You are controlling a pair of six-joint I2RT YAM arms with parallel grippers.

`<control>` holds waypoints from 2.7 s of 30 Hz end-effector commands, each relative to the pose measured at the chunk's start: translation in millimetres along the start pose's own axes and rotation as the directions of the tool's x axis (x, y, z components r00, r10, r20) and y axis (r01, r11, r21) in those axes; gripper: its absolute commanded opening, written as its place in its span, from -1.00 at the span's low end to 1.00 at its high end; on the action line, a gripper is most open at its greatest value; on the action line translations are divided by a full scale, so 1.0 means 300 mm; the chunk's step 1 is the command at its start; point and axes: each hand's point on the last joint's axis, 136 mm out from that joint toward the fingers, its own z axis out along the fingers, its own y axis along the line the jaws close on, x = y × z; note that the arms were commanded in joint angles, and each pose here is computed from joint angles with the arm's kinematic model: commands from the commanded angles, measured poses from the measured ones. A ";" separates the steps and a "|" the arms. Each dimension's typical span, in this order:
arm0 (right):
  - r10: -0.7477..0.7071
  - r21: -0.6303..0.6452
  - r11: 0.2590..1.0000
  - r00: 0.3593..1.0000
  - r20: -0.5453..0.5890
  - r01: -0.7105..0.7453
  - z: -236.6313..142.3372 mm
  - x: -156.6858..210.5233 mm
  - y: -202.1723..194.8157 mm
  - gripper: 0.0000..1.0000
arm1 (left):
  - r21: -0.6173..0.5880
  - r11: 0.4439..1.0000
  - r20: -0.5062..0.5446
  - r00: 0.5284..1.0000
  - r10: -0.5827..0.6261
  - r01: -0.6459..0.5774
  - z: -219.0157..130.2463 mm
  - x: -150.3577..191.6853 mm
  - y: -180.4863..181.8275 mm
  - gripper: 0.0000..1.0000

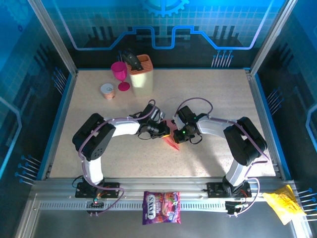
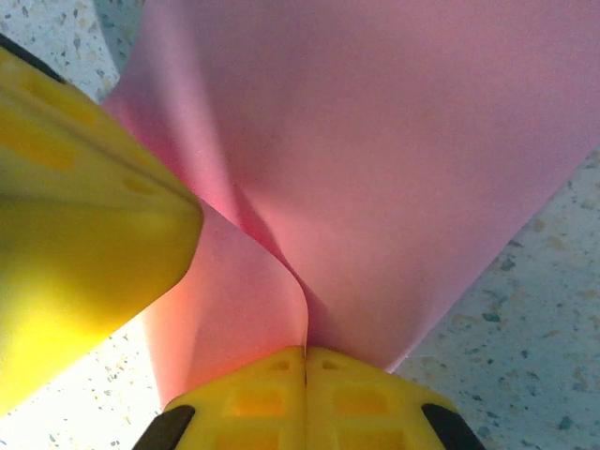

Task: Fold a paper plane with a square sheet of paper (pick it up from the middle)
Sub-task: Third fold the triangle at the center of the table.

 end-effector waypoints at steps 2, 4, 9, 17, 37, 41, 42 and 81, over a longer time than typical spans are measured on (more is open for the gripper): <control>0.035 0.043 0.999 0.996 -0.087 -0.031 0.050 0.089 -0.051 -1.00 | -0.045 0.999 -0.027 1.000 0.015 -0.016 0.019 0.018 0.034 -1.00; 0.034 0.043 0.999 0.996 -0.087 -0.031 0.051 0.089 -0.051 -1.00 | -0.059 0.998 -0.038 0.999 0.015 -0.017 0.022 0.026 0.050 -1.00; 0.034 0.040 0.999 0.996 -0.086 -0.031 0.048 0.088 -0.049 -1.00 | -0.090 0.996 -0.061 0.998 0.023 -0.029 0.020 0.047 0.079 -1.00; 0.034 0.042 0.999 0.996 -0.087 -0.030 0.048 0.090 -0.050 -1.00 | -0.021 0.999 -0.015 0.999 0.049 -0.050 -0.048 0.036 -0.029 -1.00; 0.037 0.042 0.999 0.995 -0.091 -0.034 0.051 0.090 -0.053 -1.00 | -0.005 1.000 0.020 1.000 -0.004 0.004 0.008 0.093 -0.031 -1.00; 0.036 0.041 0.999 0.995 -0.090 -0.032 0.050 0.090 -0.052 -1.00 | -0.025 1.000 0.009 1.000 -0.012 0.012 0.018 0.106 0.000 -1.00; 0.037 0.042 0.999 0.995 -0.090 -0.033 0.050 0.091 -0.052 -1.00 | -0.031 0.999 0.005 1.000 -0.013 0.013 0.020 0.110 0.007 -1.00; 0.036 0.037 0.999 0.995 -0.091 -0.032 0.051 0.093 -0.051 -1.00 | -0.050 0.996 0.061 0.995 0.079 -0.076 -0.095 -0.009 -0.039 -1.00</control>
